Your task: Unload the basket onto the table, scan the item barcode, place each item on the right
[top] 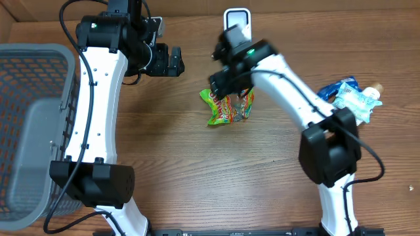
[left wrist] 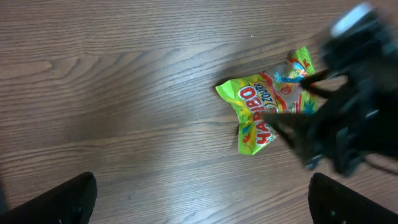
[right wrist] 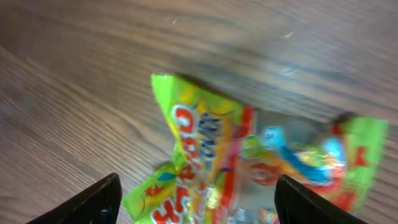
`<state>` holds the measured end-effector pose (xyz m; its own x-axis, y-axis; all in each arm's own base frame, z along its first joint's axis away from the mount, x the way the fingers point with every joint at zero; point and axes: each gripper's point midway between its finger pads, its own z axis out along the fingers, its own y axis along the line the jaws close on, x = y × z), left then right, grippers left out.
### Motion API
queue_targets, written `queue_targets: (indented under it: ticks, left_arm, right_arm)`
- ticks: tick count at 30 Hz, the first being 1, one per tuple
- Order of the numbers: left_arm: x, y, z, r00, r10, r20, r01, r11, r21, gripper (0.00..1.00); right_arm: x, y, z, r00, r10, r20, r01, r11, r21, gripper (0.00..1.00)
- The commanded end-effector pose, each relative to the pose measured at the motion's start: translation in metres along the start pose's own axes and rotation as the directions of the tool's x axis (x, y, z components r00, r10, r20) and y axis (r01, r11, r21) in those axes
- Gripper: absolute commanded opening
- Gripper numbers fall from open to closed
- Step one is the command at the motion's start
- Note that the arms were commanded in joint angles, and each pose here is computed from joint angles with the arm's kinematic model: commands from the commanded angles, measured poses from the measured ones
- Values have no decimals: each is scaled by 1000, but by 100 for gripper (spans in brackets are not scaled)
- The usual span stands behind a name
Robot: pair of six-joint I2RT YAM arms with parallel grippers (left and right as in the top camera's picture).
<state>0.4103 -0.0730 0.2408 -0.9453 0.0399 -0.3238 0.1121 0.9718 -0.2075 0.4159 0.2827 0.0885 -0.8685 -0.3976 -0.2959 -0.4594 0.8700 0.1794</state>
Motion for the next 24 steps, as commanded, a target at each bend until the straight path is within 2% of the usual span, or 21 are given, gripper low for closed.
queue_targets:
  ticks: [1,6,14,17,20,24]
  left_arm:
    - [-3,-4,-6,999,29,19,-29,1000,0,100]
    - [-3,-4,-6,999,30,19,-30,1000,0,100]
    - [-3,-4,-6,999,30,19,-30,1000,0,100]
    - [-3,-4,-6,999,30,19,-30,1000,0,100]
    - [-3,-4,-6,999,30,19,-30,1000,0,100]
    - [-3,-4,-6,999,30,19,-30,1000,0,100]
  right_arm:
    - [5,-24,4,999,-33,3,32,991,130,80]
    - [12,-30,16,987,-157,-26,159,974,159,88]
    - [35,-14,45,941,-313,-126,328,937,123,90]
    - [48,-8,59,923,-341,-178,362,926,108,90]
    - [56,-8,72,915,-344,-209,371,923,105,84]
    - [69,-23,93,905,-327,-272,372,919,133,81]
